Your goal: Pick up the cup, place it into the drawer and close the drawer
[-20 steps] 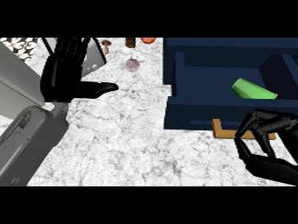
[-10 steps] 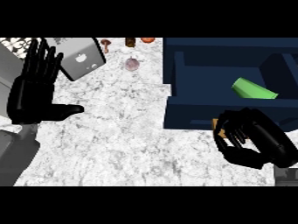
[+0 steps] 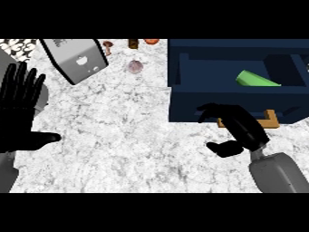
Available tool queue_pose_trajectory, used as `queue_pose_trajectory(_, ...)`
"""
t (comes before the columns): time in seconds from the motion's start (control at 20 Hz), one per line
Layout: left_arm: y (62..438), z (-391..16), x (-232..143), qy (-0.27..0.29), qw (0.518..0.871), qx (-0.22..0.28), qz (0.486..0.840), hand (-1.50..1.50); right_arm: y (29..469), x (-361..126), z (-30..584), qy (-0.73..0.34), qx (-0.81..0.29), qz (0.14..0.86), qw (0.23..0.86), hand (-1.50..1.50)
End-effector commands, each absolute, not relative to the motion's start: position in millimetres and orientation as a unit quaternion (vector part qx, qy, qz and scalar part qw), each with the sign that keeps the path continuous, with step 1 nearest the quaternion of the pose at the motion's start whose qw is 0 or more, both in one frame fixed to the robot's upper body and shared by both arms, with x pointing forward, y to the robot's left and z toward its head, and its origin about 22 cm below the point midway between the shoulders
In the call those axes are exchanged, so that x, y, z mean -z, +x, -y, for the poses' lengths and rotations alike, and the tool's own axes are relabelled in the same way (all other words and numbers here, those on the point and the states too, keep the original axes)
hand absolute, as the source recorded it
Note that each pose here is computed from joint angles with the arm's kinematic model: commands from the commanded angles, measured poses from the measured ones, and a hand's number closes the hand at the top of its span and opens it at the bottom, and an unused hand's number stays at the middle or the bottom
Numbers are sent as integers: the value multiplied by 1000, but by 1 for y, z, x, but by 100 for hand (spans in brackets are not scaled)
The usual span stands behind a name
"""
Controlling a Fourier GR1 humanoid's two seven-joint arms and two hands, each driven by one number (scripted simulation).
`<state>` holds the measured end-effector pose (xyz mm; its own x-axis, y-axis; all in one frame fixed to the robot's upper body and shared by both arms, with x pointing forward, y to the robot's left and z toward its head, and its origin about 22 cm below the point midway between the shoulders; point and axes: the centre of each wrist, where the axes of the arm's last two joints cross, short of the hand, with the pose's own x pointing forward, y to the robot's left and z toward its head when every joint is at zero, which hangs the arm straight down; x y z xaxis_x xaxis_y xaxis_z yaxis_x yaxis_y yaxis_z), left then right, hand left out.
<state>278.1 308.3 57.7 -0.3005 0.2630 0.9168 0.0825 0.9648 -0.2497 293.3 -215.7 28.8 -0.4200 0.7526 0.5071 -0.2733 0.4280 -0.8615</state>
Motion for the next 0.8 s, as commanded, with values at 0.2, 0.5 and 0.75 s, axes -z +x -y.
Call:
queue_pose_trajectory(0.2, 250, -336, -46, -105, 576, -84, 806, -150, 336, 21, 214, -191, -532, 641, 519, -150)
queue_pose_trajectory(0.5, 260, -335, -45, -117, 571, -90, 807, -150, 375, 17, 230, -171, -510, 649, 538, -150)
queue_pose_trajectory(0.75, 258, -335, -44, -118, 580, -86, 801, -150, 398, 15, 237, -155, -507, 647, 548, -150)
